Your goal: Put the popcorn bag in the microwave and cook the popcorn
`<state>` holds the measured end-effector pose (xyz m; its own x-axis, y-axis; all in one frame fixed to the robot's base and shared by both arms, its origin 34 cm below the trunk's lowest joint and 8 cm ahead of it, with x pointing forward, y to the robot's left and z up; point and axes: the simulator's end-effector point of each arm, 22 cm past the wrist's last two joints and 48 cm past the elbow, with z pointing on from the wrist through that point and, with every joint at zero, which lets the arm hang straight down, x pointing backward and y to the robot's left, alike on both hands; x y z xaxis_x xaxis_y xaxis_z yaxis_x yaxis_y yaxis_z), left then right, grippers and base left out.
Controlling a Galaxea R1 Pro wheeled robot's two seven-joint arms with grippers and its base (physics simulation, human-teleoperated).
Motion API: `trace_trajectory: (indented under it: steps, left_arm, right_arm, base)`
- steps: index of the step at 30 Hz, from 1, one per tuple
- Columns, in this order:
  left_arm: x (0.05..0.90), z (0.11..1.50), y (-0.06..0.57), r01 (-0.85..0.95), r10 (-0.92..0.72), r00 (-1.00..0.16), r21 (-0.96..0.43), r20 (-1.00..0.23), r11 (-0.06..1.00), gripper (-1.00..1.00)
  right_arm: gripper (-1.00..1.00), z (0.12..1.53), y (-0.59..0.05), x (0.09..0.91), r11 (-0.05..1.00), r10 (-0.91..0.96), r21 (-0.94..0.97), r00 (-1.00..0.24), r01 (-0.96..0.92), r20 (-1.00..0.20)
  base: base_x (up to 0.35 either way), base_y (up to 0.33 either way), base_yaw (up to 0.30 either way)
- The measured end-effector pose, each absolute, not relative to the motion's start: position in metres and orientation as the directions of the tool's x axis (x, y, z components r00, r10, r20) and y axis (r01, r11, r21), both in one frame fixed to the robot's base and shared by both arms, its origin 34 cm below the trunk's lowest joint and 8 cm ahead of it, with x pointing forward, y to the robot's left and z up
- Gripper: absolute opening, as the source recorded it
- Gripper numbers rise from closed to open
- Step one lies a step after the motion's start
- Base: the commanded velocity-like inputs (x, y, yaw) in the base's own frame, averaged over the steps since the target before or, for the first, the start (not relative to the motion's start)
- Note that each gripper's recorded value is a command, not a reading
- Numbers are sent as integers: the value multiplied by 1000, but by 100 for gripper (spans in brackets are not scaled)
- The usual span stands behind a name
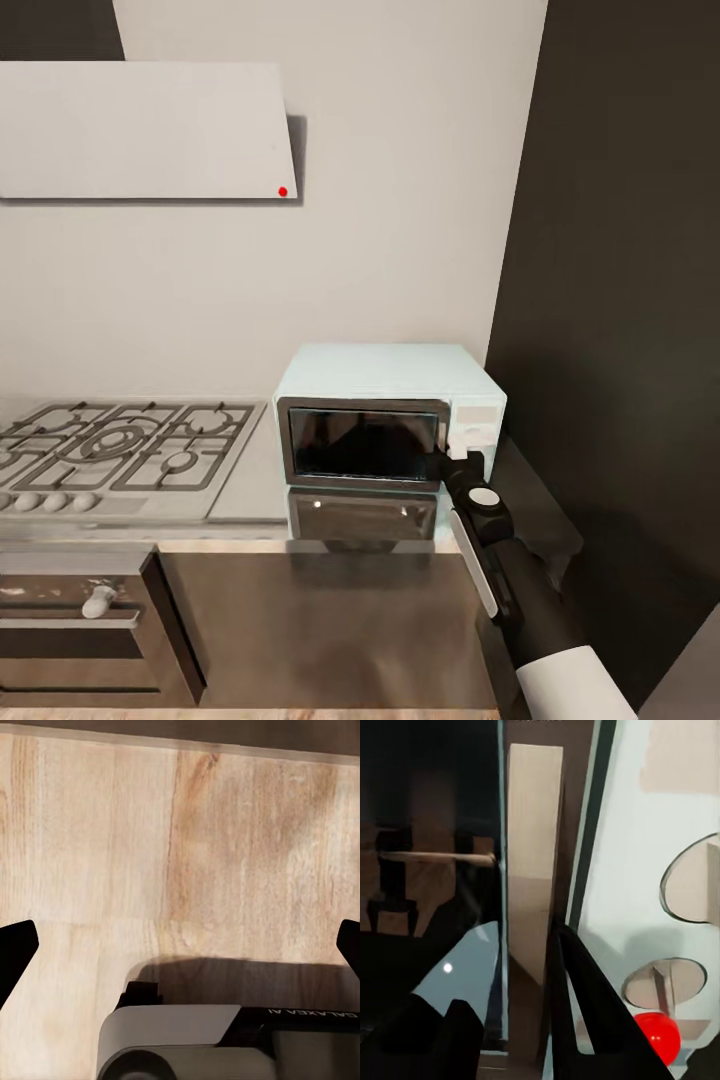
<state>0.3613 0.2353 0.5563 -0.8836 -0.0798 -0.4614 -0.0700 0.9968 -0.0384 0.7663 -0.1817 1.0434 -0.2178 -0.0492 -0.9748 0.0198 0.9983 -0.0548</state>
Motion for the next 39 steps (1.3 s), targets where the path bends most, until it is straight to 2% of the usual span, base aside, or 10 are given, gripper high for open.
trace_trajectory:
  steps: [12,39]
  left_arm:
    - [361,556,232,-71,-83,-884,-44,-461,997,100]
    - [361,556,232,-69,-82,-884,-43,-461,997,100]
  right_arm:
    - [-100,1043,-176,766,1000,-25,-27,-218,4,-976]
    - [-100,1043,-178,766,999,-43,-46,-218,8,-975]
  base:
    - [-177,23,0]
    - [-111,51,0]
